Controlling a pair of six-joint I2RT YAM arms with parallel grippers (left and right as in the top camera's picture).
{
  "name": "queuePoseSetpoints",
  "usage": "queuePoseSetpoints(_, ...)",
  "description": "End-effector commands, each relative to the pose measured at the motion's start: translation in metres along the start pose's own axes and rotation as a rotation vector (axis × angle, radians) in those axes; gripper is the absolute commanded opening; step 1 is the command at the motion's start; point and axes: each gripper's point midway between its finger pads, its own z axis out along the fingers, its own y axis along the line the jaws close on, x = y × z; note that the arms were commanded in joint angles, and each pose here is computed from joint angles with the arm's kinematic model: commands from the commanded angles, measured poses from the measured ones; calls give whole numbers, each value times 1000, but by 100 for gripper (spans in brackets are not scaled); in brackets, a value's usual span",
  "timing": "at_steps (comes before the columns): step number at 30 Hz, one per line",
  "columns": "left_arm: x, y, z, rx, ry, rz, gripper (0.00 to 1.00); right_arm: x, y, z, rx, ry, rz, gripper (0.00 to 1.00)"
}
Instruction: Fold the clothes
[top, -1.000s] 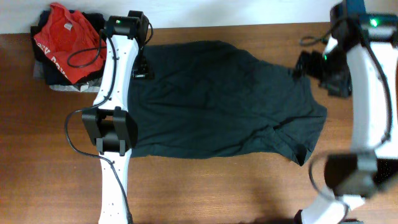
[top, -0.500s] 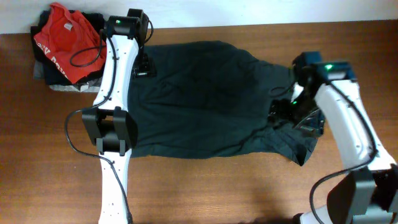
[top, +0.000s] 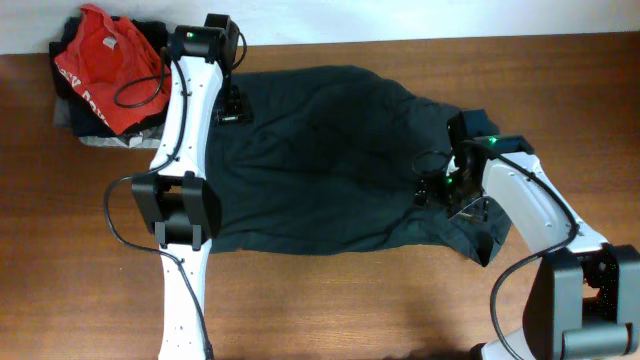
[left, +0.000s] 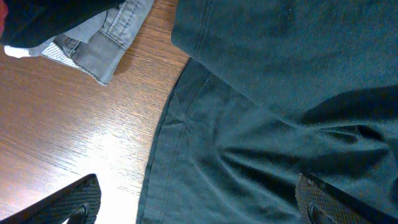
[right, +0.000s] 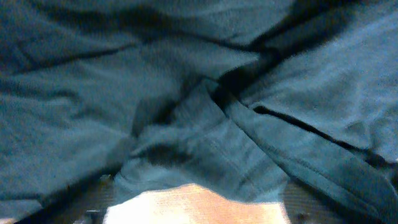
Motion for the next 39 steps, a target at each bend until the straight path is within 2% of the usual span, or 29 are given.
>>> queuePoseSetpoints(1,-6,1,-10,22,-33,-6,100,-6,5,8,-15,-12,-66,84)
queuePoseSetpoints(5,-8,0,-10,27,-42,-8,99,-15,8,16,-21,-31,-94,85)
queuePoseSetpoints(19,-9,0,-10,28,-42,-8,99,-8,8,55,-23,76,-90,84)
queuePoseSetpoints(22,-9,0,-10,29,-44,-9,99,-8,8,56,-23,76,-90,76)
queuePoseSetpoints(33,-9,0,-10,29,-44,-9,99,-9,7,56,-16,73,-88,28)
queuePoseSetpoints(39,-9,0,-10,29,-44,-9,99,-12,4,51,11,69,-84,13)
